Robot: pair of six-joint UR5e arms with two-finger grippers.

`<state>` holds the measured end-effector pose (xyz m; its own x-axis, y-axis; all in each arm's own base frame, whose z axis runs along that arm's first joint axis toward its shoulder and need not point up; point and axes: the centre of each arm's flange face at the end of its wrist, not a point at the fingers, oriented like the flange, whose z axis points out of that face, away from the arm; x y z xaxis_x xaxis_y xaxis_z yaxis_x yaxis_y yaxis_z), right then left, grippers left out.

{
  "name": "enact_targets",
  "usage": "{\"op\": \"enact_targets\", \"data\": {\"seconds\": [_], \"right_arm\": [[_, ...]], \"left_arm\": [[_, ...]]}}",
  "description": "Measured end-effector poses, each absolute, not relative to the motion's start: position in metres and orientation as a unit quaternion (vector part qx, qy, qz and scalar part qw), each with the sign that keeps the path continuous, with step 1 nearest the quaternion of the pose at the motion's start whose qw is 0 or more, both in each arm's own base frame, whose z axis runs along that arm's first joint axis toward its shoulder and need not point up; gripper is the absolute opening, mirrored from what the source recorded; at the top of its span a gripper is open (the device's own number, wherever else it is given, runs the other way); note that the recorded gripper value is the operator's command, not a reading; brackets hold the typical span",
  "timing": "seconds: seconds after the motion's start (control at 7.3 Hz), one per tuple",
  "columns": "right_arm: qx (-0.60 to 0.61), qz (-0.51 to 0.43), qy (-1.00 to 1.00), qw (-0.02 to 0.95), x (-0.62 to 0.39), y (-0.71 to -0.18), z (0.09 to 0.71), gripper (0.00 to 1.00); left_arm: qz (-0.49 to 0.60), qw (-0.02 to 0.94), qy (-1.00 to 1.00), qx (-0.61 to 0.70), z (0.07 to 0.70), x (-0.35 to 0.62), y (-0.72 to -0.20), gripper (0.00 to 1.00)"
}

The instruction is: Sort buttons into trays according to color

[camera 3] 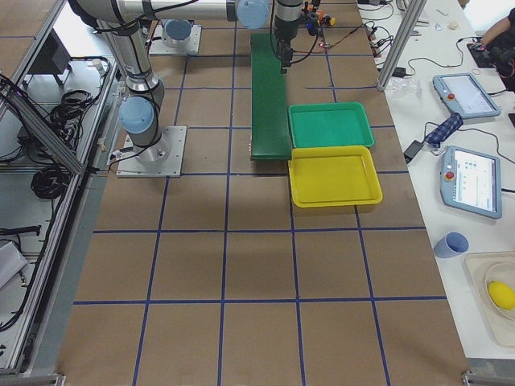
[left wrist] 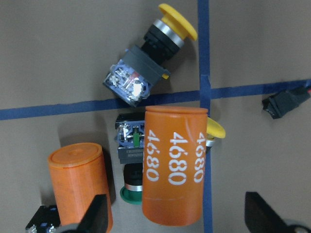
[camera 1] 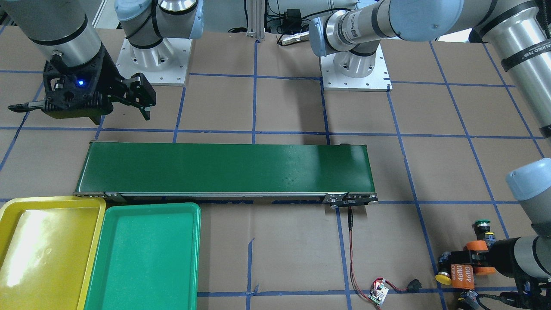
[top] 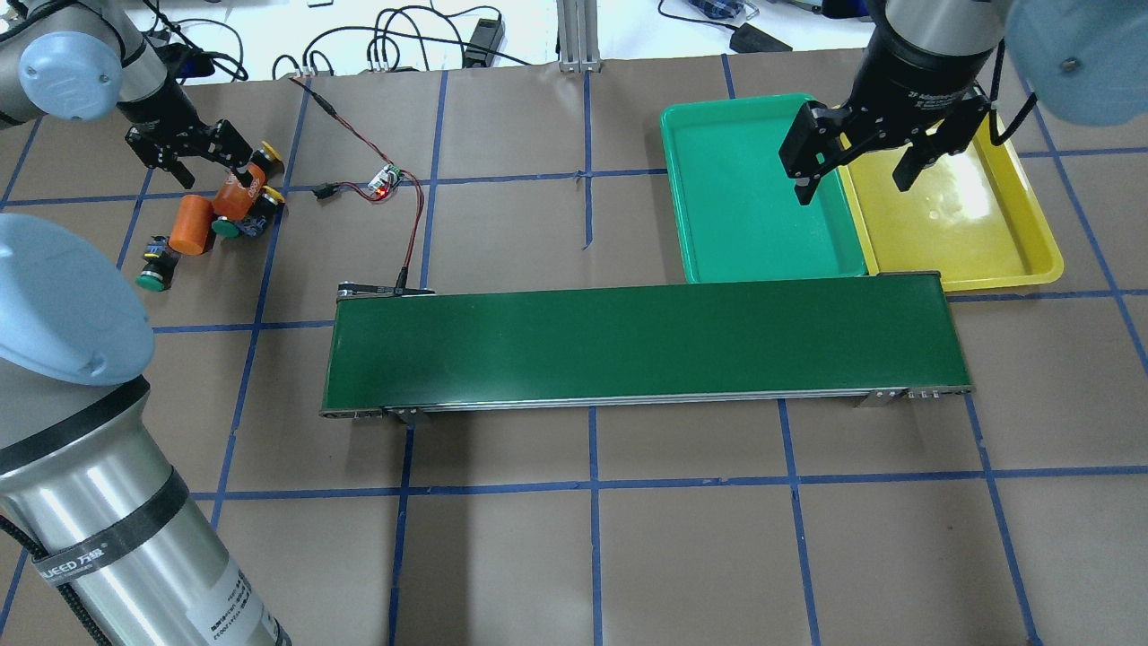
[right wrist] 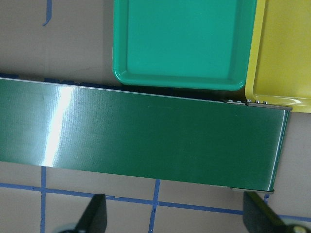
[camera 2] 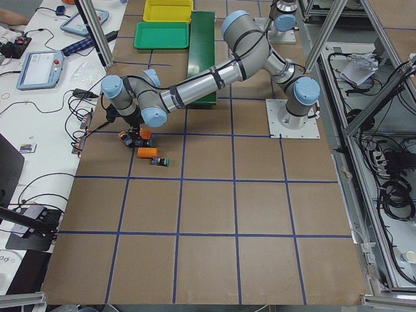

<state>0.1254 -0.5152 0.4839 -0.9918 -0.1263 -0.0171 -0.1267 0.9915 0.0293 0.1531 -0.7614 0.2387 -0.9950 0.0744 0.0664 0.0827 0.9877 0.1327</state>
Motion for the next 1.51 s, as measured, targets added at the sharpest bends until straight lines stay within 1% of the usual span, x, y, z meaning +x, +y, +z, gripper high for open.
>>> {"op": "enact_targets", "data": {"seconds": [0.14,0.27,0.41,0.55,0.82,1.1,1.37,1.51], "right_arm": [[-0.063,0.016,0.998,0.008,0.125,-0.515,0.484,1.0],[-0.063,0.016,0.998,0.008,0.125,-0.515,0.483,1.0],[-0.063,0.016,0.998,0.008,0.125,-0.515,0.483,1.0],[-0.063,0.017,0.998,0.008,0.125,-0.515,0.483,1.0],[-0.063,0.015,0.998,0.008,0.125,-0.515,0.484,1.0],[-0.063,0.016,0.998,0.008,0.125,-0.515,0.484,1.0],[-0.063,0.017,0.998,0.008,0.125,-0.515,0.484,1.0],[-0.063,0.017,0.998,0.008,0.125,-0.515,0.484,1.0]], "left_arm": [[-0.074,0.031,-0.996,-0.04,0.23,0.153,-0.762,1.0],[-0.079,0.033,-0.996,-0.039,0.22,0.155,-0.762,0.75],[-0.083,0.034,-0.995,-0.039,0.213,0.155,-0.763,0.35],[-0.085,0.034,-0.995,-0.041,0.21,0.152,-0.764,0.0],[-0.084,0.035,-0.995,-0.041,0.213,0.153,-0.765,0.0],[-0.093,0.039,-0.994,-0.05,0.239,0.142,-0.761,0.0],[-0.129,0.062,-0.98,-0.137,0.305,0.097,-0.735,0.0],[-0.16,0.079,-0.969,-0.172,0.338,0.07,-0.711,0.0]]}}
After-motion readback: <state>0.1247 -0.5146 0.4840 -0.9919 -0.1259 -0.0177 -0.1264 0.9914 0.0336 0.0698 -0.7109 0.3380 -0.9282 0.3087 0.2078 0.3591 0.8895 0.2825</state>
